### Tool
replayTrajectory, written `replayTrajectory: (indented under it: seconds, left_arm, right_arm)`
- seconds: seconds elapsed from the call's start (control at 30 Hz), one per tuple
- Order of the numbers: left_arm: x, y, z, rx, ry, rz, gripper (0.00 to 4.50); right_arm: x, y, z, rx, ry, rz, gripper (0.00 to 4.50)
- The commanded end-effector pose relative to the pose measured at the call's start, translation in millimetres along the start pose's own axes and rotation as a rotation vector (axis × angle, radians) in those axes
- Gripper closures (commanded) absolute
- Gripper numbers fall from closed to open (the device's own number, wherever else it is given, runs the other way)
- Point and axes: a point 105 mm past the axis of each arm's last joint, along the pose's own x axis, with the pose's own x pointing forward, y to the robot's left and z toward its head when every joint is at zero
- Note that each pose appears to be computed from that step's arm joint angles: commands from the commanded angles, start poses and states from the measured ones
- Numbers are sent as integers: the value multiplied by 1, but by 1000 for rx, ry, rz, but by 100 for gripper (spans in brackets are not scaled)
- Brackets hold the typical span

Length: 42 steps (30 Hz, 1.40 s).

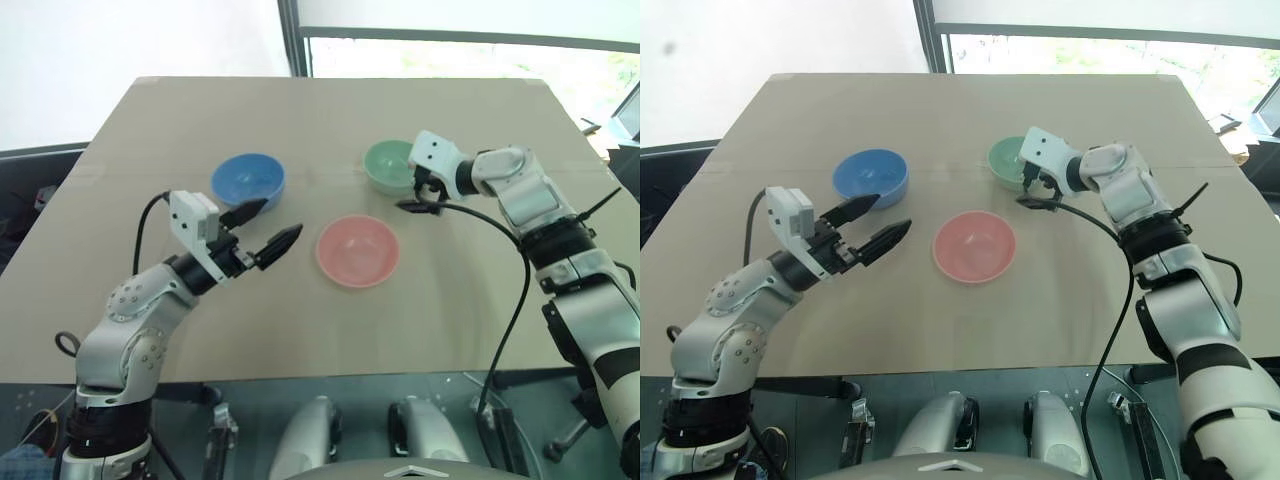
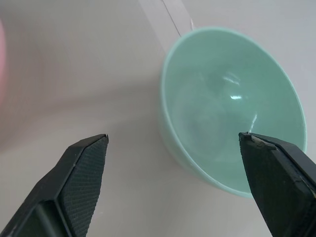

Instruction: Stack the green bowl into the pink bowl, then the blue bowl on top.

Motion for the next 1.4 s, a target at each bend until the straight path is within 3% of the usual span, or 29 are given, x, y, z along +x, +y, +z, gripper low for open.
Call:
replayTrajectory:
  seconds: [0.03,0.37,0.53,0.57,0.7,0.77,1.0,1.27,1.4]
  left_arm:
    - [2,-3,14,46,-39,-2,0]
    - [8,5,21,86,-79,28,0]
    - [10,5,25,93,-99,25,0]
    - [11,4,26,92,-103,24,0]
    - [13,2,26,90,-112,17,0]
    - [13,2,26,90,-114,15,0]
    - [14,-2,28,95,-138,-8,0]
    - [3,1,25,113,-98,-52,0]
    - [0,6,22,119,-64,-94,0]
  right_arm:
    - [4,-11,0,-48,12,-49,6]
    - [23,-2,-9,-98,78,-47,6]
    - [27,0,-1,-113,60,-44,150]
    - [27,0,0,-116,58,-42,211]
    - [27,0,3,-134,56,-40,384]
    - [27,0,4,-140,54,-40,445]
    - [26,-1,13,-193,24,-29,445]
    - [-3,21,71,-397,-218,179,445]
    - [-29,50,101,-490,-322,269,445]
